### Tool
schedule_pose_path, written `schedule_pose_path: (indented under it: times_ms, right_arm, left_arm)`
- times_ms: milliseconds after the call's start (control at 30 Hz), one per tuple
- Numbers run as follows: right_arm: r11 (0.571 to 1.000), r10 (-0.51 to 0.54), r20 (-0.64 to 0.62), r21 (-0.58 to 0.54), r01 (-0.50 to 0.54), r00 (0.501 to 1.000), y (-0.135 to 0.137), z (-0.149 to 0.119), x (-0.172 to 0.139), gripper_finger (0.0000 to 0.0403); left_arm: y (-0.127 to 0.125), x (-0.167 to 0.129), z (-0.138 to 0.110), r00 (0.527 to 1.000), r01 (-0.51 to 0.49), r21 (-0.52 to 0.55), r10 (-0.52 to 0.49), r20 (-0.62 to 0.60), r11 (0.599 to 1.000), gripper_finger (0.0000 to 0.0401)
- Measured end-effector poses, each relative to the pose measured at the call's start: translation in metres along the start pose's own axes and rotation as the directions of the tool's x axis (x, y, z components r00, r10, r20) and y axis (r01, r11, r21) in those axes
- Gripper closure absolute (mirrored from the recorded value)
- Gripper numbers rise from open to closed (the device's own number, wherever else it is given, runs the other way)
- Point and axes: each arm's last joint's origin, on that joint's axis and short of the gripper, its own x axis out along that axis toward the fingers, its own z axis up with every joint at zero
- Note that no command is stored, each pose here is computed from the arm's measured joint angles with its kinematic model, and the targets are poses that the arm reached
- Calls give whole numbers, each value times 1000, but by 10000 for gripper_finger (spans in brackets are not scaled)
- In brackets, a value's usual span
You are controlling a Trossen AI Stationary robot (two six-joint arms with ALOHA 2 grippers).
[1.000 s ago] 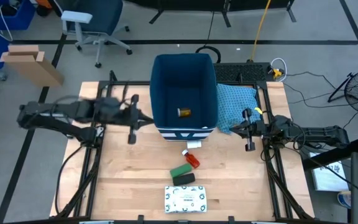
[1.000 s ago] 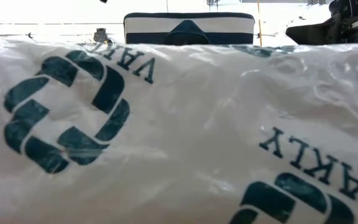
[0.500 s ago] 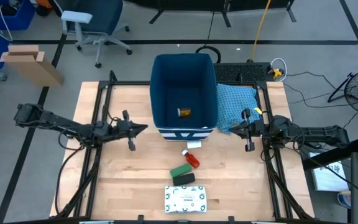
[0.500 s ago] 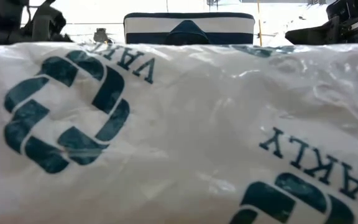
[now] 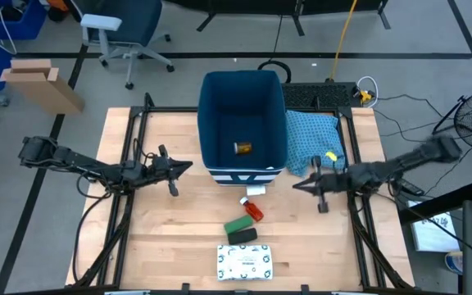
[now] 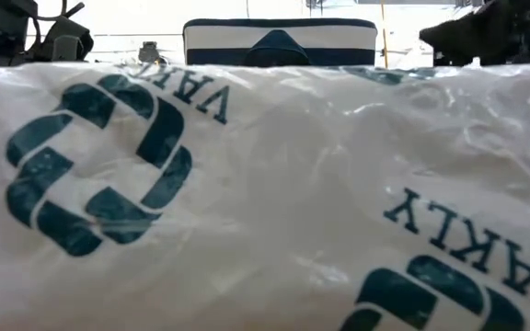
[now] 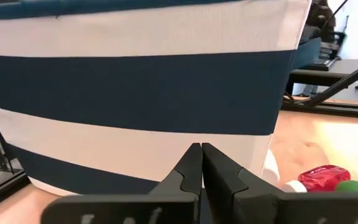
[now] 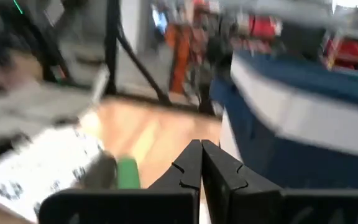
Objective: Pick & place medical supplies in basket/bin
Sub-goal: Put the red pill bottle into the blue bin
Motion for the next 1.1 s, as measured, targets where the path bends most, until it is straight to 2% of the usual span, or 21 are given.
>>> schedule_pose_path:
  times_ms: [100,233,300,400,533,667,833,967,1100]
  right_arm:
    - [993,-112,-109,-58,106,988,23,7,18,403]
    - [967,-253,-203,-75,242,946,57,10,48,403]
    - [966,-257,-235,-64,249,938,72,8,63,403]
    - [960,-258,-278,35,278,925,85,4,86,395]
    - [932,-272,-318,146,331,908,94,-4,115,344]
    - [905,-273,-354,221,364,894,102,-14,135,258]
    - [858,-276,-390,312,408,878,108,-27,150,169]
    - [840,-272,-443,325,435,855,111,-44,155,151]
    - [829,-293,-509,287,480,810,110,-55,157,162]
  left_arm:
    - [0,0,0,1000,3,5,-3,-4,1000,398]
    - [0,0,0,1000,-1,32,1,-4,999,391]
    - [0,0,0,1000,-1,34,1,-4,999,382]
    - [0,0,0,1000,0,36,0,-4,999,377]
    - [0,0,0,1000,0,37,0,-3,999,386]
    - [0,0,0,1000,1,42,-1,-3,999,398]
    - [0,0,0,1000,2,59,-2,-4,998,378]
    - [0,0,0,1000,2,57,-2,3,998,368]
    - [0,0,0,1000,3,52,-3,3,999,366]
